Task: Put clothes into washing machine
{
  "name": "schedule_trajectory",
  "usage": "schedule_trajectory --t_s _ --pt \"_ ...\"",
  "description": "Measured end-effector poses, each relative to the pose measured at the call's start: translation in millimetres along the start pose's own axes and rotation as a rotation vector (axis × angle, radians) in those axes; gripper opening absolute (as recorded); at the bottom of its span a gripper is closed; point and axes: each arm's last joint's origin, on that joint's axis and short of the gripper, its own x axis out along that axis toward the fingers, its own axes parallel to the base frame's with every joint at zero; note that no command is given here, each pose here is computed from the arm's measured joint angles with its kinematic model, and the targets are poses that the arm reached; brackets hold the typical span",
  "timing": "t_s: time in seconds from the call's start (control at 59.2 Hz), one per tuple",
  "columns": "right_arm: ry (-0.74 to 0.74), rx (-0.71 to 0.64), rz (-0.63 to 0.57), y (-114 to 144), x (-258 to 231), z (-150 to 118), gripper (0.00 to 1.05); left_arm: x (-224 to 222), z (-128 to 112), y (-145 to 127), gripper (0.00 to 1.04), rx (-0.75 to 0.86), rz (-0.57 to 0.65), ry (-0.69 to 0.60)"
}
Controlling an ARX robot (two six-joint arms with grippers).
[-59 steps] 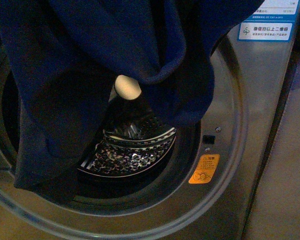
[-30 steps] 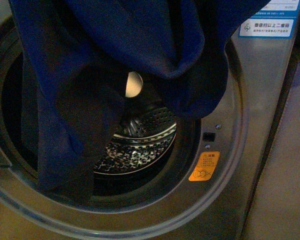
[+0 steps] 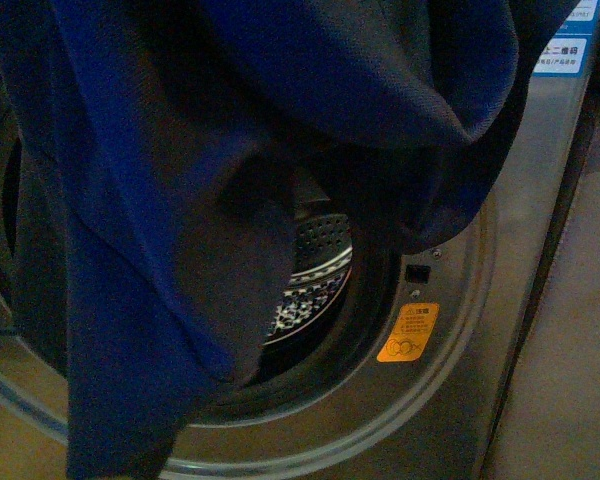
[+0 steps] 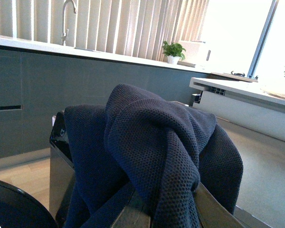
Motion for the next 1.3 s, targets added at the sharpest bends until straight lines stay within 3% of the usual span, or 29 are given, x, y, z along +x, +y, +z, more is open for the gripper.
schedule_trajectory --t_s 0.371,1.081,1.3 --pt "-0.001 0.0 -0.001 -0.1 -0.6 0.6 0.06 49.0 -11.1 -22.8 0.98 -0.25 0.058 -0.038" --pt "-0.002 -0.001 -0.004 -0.3 -0.7 0.7 0.06 116.1 -3.7 -43.7 0.98 -0.115 0.295 0.016" --pt "-0.001 -0.001 -0.008 -0.6 -0.7 0.7 0.06 133.6 -6.2 -50.3 0.98 -0.099 0.311 0.048"
